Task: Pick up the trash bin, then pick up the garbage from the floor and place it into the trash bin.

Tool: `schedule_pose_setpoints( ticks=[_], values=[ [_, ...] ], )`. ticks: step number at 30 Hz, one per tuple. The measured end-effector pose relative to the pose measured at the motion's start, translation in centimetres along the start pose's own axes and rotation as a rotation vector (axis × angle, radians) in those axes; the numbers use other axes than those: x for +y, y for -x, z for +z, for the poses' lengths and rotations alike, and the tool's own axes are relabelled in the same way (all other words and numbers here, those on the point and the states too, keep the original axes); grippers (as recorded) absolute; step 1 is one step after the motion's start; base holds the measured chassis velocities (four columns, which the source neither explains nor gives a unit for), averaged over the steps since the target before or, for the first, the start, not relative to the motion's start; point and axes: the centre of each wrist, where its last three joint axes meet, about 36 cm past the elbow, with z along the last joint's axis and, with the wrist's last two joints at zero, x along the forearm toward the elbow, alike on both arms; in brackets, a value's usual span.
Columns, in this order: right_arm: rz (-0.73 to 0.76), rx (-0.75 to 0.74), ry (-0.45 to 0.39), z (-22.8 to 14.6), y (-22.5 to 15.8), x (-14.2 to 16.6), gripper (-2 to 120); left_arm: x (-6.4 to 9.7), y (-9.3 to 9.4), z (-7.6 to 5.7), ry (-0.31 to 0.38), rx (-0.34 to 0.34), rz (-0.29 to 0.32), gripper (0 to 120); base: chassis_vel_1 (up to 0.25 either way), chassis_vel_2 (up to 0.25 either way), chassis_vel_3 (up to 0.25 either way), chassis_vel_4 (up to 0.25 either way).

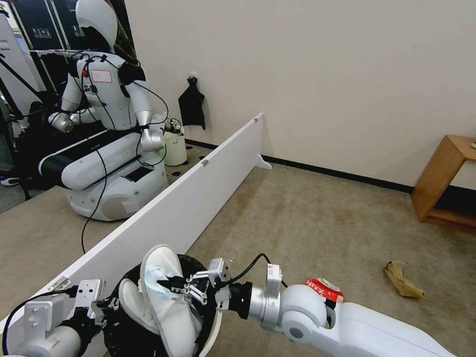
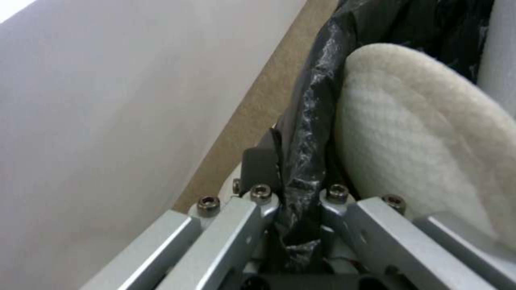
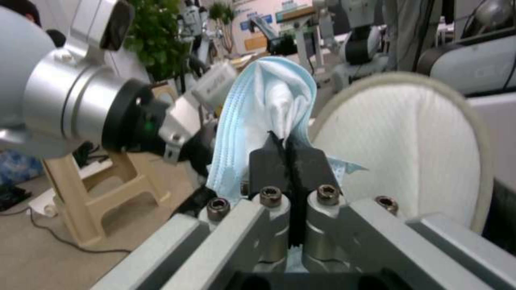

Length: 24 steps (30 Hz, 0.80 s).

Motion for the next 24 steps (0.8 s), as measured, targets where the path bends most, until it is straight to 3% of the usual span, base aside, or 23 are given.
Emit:
schedule_pose_setpoints(
  ticks=[17,24],
  values=[
    [0.017,0.137,0.073,1.1,-2.1,1.8,0,0.2,-0.1,-0.1,0.003,0.002,-0.006,2,0.000,0.000,0.000,0.000],
    [0.133,0.247,0.170,-2.6,-0.9,3.7,0,0.1,-0.1,0.2,0.003,0.013,-0.005,2,0.000,0.000,0.000,0.000]
  ],
)
